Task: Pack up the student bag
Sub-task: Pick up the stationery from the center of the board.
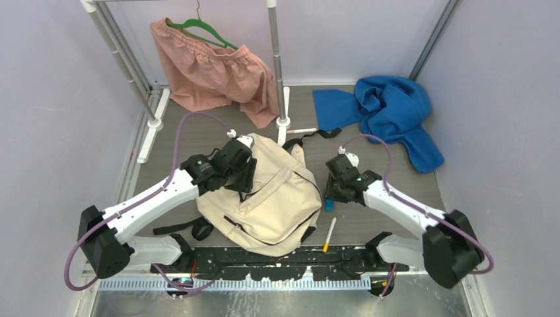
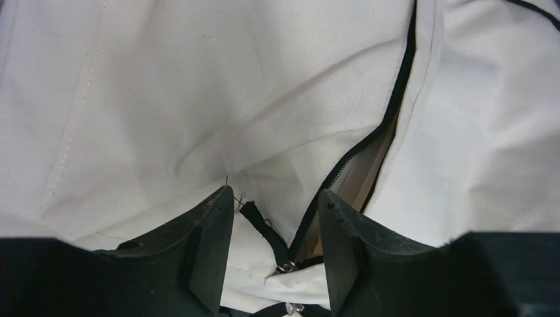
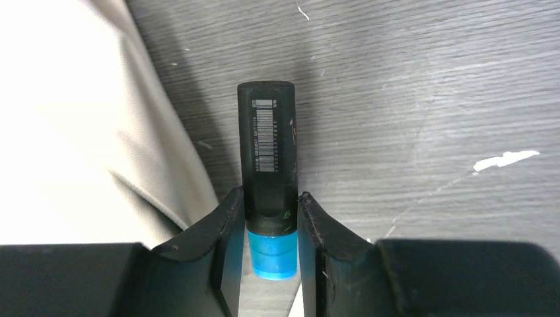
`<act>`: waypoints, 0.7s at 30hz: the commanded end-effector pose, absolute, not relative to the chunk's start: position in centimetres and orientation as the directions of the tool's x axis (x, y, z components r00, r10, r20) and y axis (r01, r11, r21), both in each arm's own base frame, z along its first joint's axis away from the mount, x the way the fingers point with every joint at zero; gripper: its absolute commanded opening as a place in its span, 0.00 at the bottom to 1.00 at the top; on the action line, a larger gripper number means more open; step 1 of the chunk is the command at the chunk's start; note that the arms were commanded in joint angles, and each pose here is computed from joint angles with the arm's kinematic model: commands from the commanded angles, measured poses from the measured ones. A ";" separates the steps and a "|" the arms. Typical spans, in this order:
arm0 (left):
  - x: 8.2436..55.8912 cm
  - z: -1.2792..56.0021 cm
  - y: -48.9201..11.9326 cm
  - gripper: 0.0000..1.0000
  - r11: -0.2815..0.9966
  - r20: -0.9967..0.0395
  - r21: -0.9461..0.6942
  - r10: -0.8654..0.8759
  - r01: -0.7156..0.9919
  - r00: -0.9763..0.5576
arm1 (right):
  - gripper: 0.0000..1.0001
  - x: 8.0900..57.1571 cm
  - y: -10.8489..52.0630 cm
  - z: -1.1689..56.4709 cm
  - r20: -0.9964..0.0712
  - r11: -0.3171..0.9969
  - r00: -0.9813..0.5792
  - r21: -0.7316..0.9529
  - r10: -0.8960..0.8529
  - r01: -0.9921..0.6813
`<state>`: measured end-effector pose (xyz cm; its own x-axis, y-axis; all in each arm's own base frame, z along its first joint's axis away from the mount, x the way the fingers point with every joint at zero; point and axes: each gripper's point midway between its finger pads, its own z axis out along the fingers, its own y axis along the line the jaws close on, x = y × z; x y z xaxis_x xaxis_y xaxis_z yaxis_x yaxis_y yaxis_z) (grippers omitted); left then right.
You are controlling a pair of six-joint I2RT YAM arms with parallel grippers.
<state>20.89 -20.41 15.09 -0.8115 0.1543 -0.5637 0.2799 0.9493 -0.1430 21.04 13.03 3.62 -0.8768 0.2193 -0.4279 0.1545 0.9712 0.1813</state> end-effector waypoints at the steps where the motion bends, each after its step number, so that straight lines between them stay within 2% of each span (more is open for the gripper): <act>1: 22.9 16.5 -20.9 0.51 0.937 -0.660 -0.052 0.228 0.346 -0.716 | 0.01 21.9 12.3 8.0 -0.528 0.955 -0.800 0.235 0.284 0.183; 6: 22.6 15.7 -23.3 0.52 0.896 -0.673 -0.066 0.286 0.440 -0.682 | 0.01 22.1 11.5 11.8 -0.593 0.950 -0.747 0.255 0.301 0.180; 11: 21.5 13.9 -25.1 0.53 0.869 -0.622 -0.003 0.385 0.494 -0.681 | 0.01 22.9 13.8 15.1 -0.603 0.915 -0.719 0.387 0.346 0.116; 16: 21.9 12.0 -24.8 0.53 0.882 -0.570 0.054 0.413 0.469 -0.710 | 0.01 23.6 20.0 18.7 -0.546 0.770 -0.745 0.635 0.383 -0.070; 19: 22.5 11.1 -23.4 0.51 0.906 -0.547 0.135 0.406 0.402 -0.732 | 0.01 24.4 21.6 19.4 -0.518 0.731 -0.757 0.678 0.399 -0.079; 21: 23.0 11.2 -21.9 0.47 0.924 -0.542 0.204 0.381 0.322 -0.749 | 0.01 24.7 22.1 19.6 -0.517 0.724 -0.755 0.685 0.404 -0.081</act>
